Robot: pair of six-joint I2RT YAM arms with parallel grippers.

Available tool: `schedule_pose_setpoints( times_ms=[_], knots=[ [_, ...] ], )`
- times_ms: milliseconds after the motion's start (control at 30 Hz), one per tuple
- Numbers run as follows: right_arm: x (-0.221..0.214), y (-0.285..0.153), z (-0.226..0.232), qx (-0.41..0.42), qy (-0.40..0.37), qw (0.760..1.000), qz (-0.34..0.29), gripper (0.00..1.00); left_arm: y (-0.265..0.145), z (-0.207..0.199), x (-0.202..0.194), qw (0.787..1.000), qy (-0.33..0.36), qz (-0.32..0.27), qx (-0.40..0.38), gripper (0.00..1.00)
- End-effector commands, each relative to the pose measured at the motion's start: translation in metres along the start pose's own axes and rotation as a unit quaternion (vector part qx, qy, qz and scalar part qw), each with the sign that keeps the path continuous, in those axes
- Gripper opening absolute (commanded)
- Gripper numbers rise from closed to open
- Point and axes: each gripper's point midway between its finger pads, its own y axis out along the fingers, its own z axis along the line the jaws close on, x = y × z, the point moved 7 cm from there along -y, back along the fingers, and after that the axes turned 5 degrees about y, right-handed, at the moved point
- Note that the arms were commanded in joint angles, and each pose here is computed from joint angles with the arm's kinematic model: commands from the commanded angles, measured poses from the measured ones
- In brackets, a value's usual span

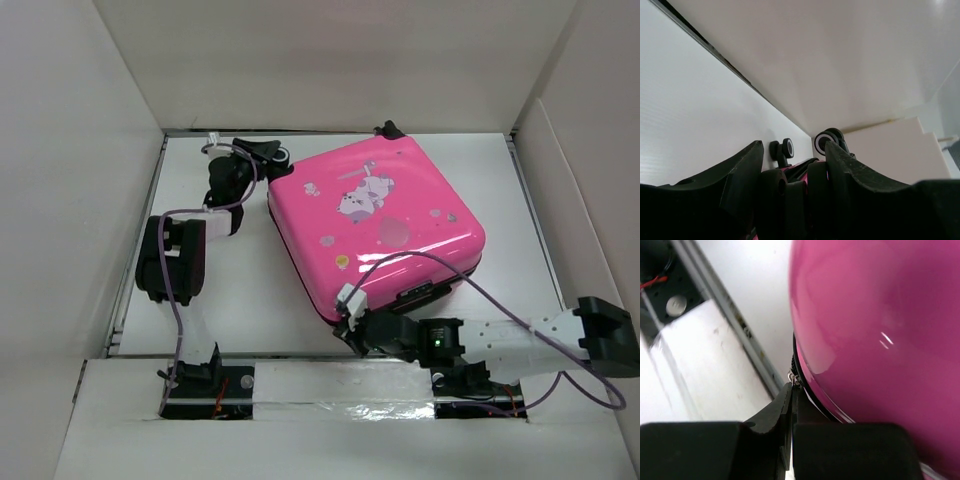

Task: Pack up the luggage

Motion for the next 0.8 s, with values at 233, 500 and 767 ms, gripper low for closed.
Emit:
schedule_pose_setpoints(
  times_ms=[233, 500, 767],
  knots=[
    [0.096, -0.042, -0.088, -0.069, 0.043, 0.982, -0.171, 0.00, -0.147, 0.009, -0.001, 0.994, 0.055, -0.096, 0.007, 0.00],
    [0.073, -0.013, -0.072, -0.035, 0.080, 0.985, -0.150, 0.00, -0.220, 0.033, -0.045, 0.993, 0.098, -0.047, 0.038, 0.00],
    [0.081, 0.018, -0.015, -0.093, 0.074, 0.980, -0.160, 0.00, -0.247, 0.024, -0.053, 0.993, 0.112, -0.029, 0.018, 0.00]
  ],
)
